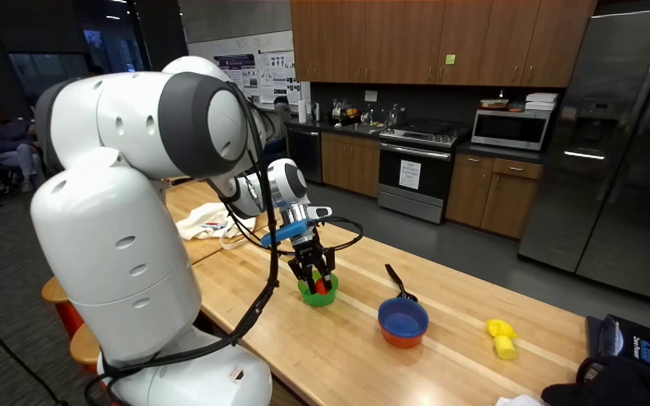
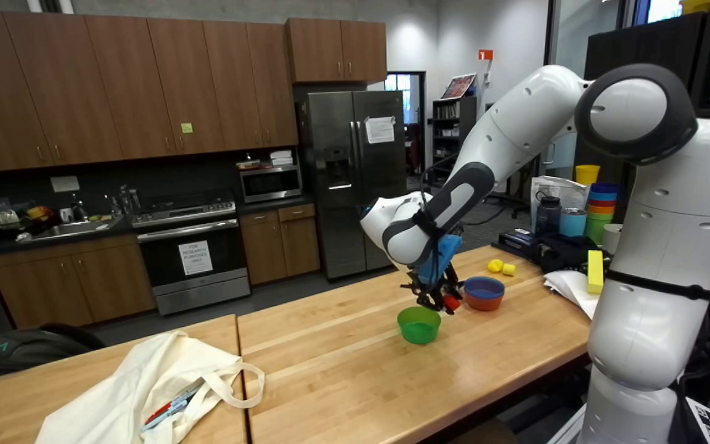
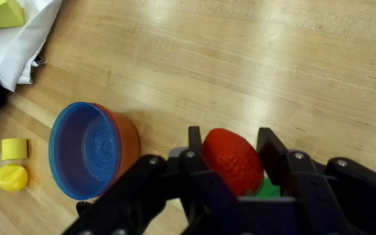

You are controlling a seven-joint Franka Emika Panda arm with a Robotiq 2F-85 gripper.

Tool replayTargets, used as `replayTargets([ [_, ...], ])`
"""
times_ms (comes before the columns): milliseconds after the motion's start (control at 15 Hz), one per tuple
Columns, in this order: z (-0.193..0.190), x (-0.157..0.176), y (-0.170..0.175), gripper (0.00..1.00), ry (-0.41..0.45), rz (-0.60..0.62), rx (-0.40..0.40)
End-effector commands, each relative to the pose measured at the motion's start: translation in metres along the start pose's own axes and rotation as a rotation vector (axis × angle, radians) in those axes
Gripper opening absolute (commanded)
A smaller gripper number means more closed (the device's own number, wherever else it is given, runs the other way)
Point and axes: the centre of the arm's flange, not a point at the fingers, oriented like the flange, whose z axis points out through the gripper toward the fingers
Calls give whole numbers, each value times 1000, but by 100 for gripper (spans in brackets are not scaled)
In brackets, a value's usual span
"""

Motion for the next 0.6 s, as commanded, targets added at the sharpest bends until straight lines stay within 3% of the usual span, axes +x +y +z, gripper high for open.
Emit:
replayTargets([
  [0,3,-25,32,34,55,57,92],
  [333,39,-58,87,40,108,177,187],
  [533,44,-46,106,41,88,226,218],
])
